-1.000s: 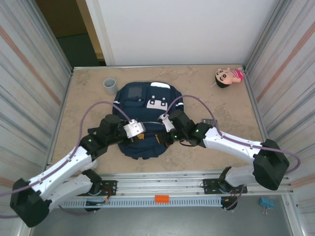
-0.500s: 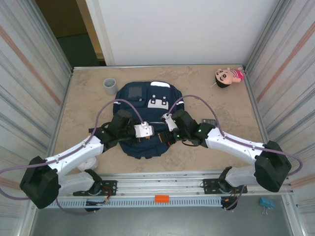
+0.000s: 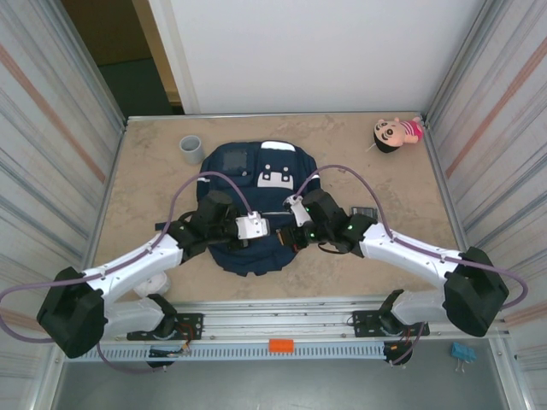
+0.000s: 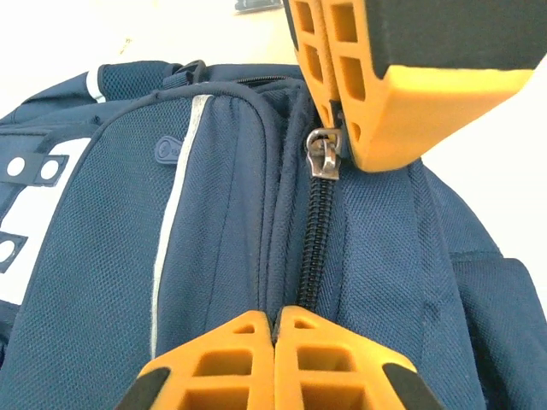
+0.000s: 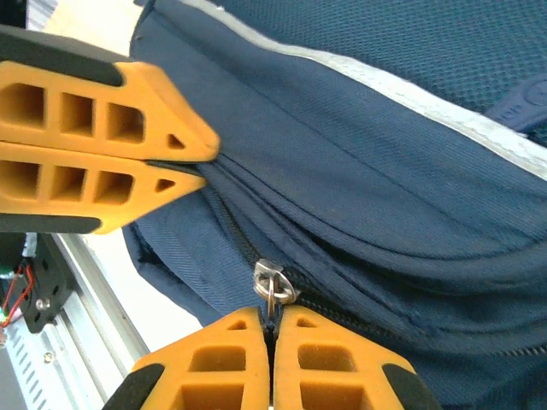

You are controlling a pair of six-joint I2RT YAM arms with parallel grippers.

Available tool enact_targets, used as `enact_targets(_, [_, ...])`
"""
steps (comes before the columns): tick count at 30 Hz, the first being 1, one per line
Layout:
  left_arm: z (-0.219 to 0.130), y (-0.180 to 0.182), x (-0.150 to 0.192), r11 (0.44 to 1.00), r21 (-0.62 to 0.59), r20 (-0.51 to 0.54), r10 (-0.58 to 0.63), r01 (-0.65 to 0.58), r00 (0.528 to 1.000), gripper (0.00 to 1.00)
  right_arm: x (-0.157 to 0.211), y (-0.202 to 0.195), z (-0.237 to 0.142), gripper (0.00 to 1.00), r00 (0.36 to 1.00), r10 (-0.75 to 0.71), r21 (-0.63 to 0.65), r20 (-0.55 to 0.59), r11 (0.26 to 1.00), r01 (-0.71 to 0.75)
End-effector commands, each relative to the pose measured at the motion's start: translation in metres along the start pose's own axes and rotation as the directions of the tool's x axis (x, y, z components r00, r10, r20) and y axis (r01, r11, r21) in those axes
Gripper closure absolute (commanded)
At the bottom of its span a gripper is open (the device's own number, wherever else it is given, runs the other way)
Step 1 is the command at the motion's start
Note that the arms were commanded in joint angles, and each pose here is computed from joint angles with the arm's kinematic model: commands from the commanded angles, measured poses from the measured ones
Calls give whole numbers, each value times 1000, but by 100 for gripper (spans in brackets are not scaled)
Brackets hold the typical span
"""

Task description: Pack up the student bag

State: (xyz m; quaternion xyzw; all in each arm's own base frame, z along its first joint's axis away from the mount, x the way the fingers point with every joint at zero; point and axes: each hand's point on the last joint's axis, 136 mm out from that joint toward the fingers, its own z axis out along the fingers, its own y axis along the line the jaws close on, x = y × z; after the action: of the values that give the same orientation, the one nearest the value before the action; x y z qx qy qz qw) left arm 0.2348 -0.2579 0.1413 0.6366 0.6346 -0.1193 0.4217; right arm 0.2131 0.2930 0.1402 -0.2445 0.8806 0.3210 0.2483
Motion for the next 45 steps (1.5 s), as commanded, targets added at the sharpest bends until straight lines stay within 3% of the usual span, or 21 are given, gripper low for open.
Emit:
enact_targets(1, [-10,6,-3,999,-37,-1,-3,3,1000,100,-14,-8,-15,100,996,46,8,76,999,-47])
enact_targets(8, [-25,0,-4,999,-51,10,1,-1,1000,100,-10,-58,-20,100,980,176,89,96,979,-185])
enact_targets(16, [-33,-2,-3,998,-57,11,-7,8,1000,100,-18,-84,-21,100,973,199,134,119,967,-215])
enact_targets(32, [-44,-25,-28,999,23,137,45,-49,990,100,-54,-166,-17,100,893,378,203,245,881,-428])
enact_targets(45, [-44,-40,-27,996,67,141,50,-60,989,100,-75,-192,-10,100,856,437,191,277,848,-494])
